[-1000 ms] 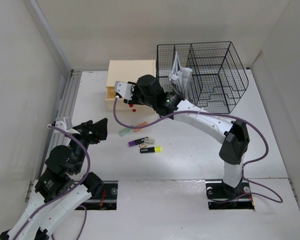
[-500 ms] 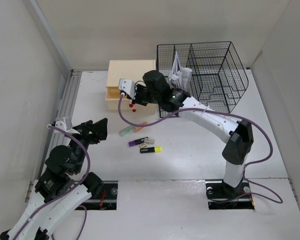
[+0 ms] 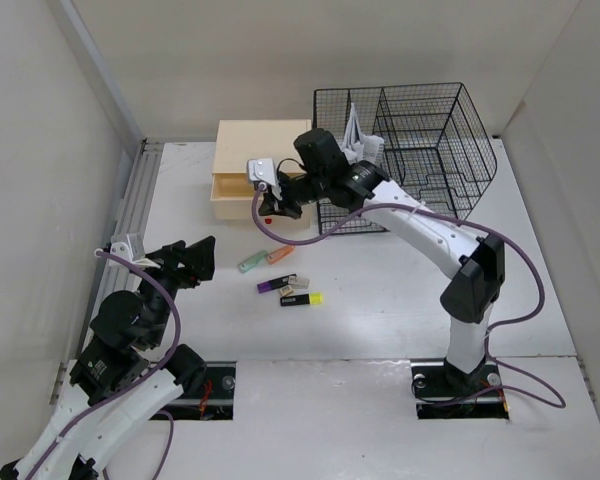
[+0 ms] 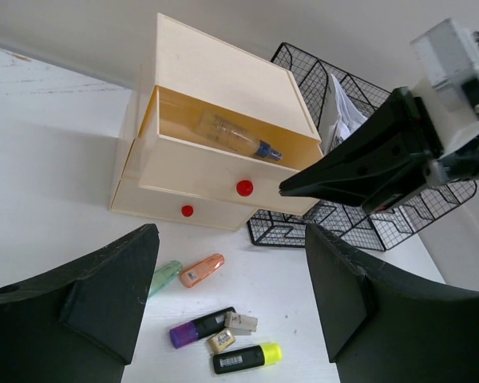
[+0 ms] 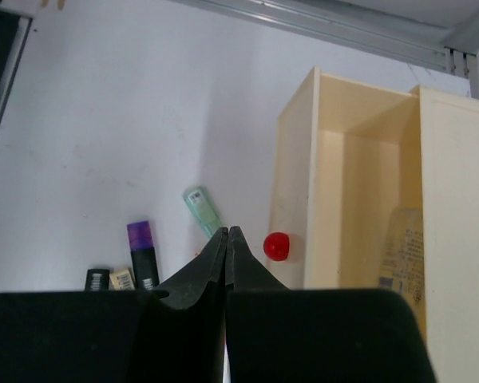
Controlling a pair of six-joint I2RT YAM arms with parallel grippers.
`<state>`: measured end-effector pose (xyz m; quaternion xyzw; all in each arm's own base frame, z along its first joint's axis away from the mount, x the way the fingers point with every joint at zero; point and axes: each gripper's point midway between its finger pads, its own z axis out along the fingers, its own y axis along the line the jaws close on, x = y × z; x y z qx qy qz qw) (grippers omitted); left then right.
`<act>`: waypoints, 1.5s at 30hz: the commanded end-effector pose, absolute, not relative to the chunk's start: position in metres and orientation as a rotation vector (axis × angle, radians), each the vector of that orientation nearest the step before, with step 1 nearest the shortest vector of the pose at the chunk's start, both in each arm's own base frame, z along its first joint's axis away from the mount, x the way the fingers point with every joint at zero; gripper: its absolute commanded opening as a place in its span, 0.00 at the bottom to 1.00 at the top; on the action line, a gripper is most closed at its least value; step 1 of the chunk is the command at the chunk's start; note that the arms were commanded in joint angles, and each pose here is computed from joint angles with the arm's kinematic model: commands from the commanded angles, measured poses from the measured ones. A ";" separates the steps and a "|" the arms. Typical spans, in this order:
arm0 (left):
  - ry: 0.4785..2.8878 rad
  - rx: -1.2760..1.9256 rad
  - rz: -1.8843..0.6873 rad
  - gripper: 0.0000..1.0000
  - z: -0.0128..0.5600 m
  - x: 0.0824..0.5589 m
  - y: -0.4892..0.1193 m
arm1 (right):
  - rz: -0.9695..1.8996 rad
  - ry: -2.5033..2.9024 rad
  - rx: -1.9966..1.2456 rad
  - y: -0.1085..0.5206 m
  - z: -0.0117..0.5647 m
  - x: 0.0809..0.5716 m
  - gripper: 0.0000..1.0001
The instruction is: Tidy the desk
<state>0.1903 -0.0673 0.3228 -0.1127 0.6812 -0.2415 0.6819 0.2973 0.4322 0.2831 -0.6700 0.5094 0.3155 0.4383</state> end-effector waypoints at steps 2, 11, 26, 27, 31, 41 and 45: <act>1.487 -0.265 -0.570 0.71 0.332 0.190 -0.068 | 0.680 1.311 -1.652 0.434 0.271 0.321 0.00; 1.487 -0.265 -0.570 0.71 0.332 0.190 -0.068 | 0.119 1.497 -1.231 0.411 0.270 0.400 0.00; 1.572 -0.463 -0.724 0.71 0.303 0.203 -0.090 | -0.265 1.504 -0.987 0.375 0.272 0.453 0.00; 1.591 -0.461 -0.711 0.71 0.293 0.205 -0.091 | -0.265 1.504 -0.987 0.375 0.272 0.453 0.00; 1.618 -0.574 -0.839 0.71 0.260 0.218 -0.115 | -0.231 1.490 -1.002 0.369 0.278 0.447 0.00; 1.641 -0.658 -0.839 0.48 0.214 0.260 -0.142 | 0.325 1.351 -1.154 0.353 0.333 0.349 0.65; 1.638 -0.670 -0.822 0.40 0.207 0.287 -0.140 | 0.485 1.342 -1.148 0.325 0.351 0.341 0.12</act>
